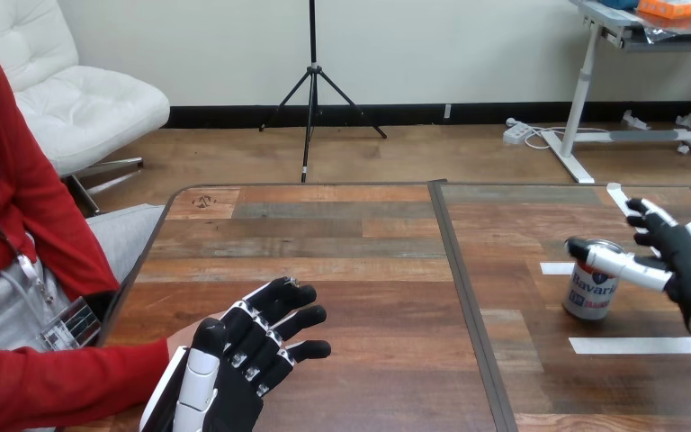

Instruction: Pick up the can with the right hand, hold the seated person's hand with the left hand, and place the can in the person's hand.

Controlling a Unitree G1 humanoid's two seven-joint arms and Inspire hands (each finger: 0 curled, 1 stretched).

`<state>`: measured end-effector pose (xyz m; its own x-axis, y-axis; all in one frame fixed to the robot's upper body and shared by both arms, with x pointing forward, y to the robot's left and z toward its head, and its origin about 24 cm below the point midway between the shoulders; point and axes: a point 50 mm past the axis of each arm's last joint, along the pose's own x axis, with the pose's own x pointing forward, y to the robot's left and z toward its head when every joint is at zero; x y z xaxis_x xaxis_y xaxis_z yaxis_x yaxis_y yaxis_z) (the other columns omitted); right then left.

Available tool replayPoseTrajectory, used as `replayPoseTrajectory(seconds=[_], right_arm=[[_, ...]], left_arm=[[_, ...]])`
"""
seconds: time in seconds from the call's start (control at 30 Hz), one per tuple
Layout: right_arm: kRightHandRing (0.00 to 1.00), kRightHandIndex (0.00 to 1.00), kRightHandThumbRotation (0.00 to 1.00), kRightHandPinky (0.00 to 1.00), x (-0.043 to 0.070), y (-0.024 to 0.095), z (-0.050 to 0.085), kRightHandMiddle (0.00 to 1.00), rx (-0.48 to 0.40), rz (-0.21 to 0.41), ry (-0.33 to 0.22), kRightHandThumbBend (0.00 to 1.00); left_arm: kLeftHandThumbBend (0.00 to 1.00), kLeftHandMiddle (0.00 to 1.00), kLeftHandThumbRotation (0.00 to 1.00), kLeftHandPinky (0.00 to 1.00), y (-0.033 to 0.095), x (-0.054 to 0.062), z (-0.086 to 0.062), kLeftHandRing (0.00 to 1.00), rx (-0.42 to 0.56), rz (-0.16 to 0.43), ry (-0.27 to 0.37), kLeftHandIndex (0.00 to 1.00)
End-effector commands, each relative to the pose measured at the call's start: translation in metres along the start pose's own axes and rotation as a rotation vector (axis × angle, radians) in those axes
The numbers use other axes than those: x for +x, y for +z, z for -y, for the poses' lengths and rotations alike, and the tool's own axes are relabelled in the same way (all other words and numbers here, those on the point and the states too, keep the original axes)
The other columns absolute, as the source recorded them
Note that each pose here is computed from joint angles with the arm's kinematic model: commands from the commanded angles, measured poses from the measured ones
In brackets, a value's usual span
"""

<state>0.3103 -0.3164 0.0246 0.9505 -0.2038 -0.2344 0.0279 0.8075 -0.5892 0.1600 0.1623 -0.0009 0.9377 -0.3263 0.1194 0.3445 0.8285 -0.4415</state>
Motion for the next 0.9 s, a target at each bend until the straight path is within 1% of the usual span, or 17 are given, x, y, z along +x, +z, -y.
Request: replayPoseTrajectory(seconds=[0.0, 0.23, 0.33, 0.6, 0.87], right_arm=[[0.94, 0.97, 0.53, 0.87, 0.014, 0.031, 0.005, 0.95, -0.034, 0.066, -0.023, 1.0], [0.9, 0.96, 0.52, 0.8, 0.014, 0.03, -0.001, 0.93, -0.054, 0.047, -0.007, 1.0], [0.89, 0.96, 0.51, 0.78, 0.015, 0.03, -0.003, 0.93, -0.078, 0.038, 0.004, 1.0], [0.89, 0.97, 0.51, 0.77, 0.016, 0.03, -0.008, 0.93, -0.137, 0.02, 0.025, 1.0], [0.88, 0.96, 0.47, 0.76, 0.016, 0.03, -0.012, 0.93, -0.182, 0.012, 0.04, 1.0]], left_arm=[[0.93, 0.79, 0.75, 0.67, 0.007, 0.021, 0.007, 0.78, -0.034, 0.096, -0.03, 0.74], [0.94, 0.78, 0.75, 0.69, 0.007, 0.022, 0.007, 0.78, -0.027, 0.092, -0.031, 0.74], [0.94, 0.78, 0.76, 0.7, 0.008, 0.022, 0.007, 0.78, -0.021, 0.093, -0.033, 0.74], [0.94, 0.79, 0.76, 0.71, 0.009, 0.023, 0.007, 0.79, -0.02, 0.095, -0.039, 0.74], [0.95, 0.78, 0.76, 0.7, 0.009, 0.022, 0.007, 0.79, -0.03, 0.098, -0.037, 0.73]])
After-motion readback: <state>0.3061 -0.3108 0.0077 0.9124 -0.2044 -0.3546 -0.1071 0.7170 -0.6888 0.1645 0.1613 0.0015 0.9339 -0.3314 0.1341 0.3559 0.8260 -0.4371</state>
